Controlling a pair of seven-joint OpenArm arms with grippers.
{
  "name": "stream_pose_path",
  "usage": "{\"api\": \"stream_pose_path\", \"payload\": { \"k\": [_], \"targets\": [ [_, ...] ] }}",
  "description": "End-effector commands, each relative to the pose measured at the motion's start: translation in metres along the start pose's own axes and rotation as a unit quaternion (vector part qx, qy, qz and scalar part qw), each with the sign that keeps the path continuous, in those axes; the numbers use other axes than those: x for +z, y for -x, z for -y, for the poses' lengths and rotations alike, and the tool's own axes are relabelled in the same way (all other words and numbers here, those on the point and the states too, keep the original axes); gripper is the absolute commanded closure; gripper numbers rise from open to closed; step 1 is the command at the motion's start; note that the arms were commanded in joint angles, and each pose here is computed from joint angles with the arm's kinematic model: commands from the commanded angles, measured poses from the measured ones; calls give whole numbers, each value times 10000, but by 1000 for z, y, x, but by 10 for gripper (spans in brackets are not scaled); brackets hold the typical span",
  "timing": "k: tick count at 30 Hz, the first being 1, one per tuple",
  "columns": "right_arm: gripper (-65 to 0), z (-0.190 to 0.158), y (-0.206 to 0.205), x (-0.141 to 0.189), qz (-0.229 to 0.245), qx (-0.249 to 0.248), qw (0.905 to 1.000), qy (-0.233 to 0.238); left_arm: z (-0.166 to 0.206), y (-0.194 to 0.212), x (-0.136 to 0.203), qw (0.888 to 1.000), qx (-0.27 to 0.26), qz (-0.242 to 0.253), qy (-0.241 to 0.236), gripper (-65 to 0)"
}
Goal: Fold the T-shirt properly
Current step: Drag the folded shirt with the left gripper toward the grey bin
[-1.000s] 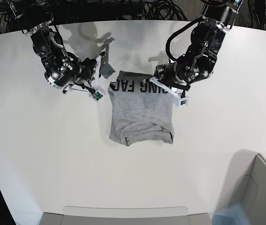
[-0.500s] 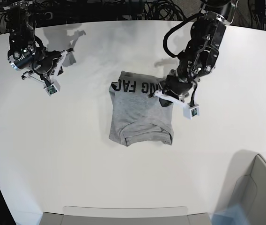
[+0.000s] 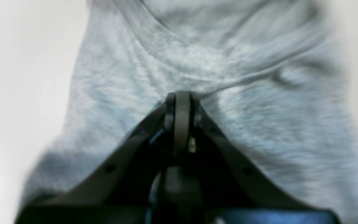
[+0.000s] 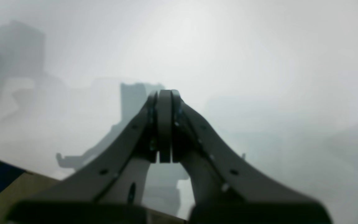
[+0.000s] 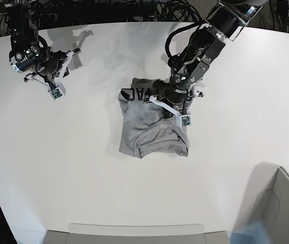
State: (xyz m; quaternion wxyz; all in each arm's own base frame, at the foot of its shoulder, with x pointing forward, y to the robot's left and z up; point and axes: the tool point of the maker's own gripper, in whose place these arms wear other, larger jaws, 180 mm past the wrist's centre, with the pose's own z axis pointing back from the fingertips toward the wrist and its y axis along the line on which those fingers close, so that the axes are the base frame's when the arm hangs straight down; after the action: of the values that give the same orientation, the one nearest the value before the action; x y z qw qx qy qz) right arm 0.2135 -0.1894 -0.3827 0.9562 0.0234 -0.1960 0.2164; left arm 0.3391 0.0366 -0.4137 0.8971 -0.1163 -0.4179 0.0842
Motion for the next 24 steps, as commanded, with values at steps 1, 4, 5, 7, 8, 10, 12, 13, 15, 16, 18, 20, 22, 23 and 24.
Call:
{"api": "stream_pose_path", "payload": {
  "k": [1,4,5,7,8,10,12,13,15,16,18,20,22,23,24],
  "targets": [
    [0,5,-7,5,137,77,9999,72,-5,9,-7,9995,-7,-286,-108,0],
    [0,6,-7,5,134,82,9998,77,-40,41,-18,9960,-131,-649,-593,0],
    [0,6,-7,5,134,82,9998,77,-50,45,-20,9951,-175,-653,-719,0],
    [0,6,-8,6,140,83,9998,80,-64,53,-21,9936,-238,-636,-897,0],
    [0,6,-9,5,150,79,9998,78,-72,65,-19,9921,-262,-722,-989,0],
    [0,5,-10,5,170,72,9998,74,-104,75,-14,9878,-432,-788,-1272,0],
    [0,5,-10,6,169,75,9998,75,-128,75,-12,9840,-574,-787,-1495,0],
    [0,5,-10,6,169,75,9998,75,-141,76,-10,9815,-651,-788,-1617,0],
    [0,5,-10,6,169,75,9998,75,-175,74,-4,9747,-846,-780,-1915,0],
    [0,6,-10,6,166,80,9998,80,-189,76,0,9715,-929,-797,-2030,0],
    [0,7,-10,6,164,82,9998,88,-212,71,7,9677,-1102,-793,-2125,0],
    [0,6,-10,6,174,77,9998,82,-228,60,10,9686,-1112,-739,-2098,0],
    [0,6,-11,5,177,73,9998,77,-253,60,19,9687,-956,-803,-2143,0],
    [0,5,-11,5,180,68,9998,72,-266,58,23,9690,-887,-822,-2155,0],
    [0,5,-11,6,187,72,9998,73,-275,56,25,9696,-842,-829,-2142,0]
  ]
}}
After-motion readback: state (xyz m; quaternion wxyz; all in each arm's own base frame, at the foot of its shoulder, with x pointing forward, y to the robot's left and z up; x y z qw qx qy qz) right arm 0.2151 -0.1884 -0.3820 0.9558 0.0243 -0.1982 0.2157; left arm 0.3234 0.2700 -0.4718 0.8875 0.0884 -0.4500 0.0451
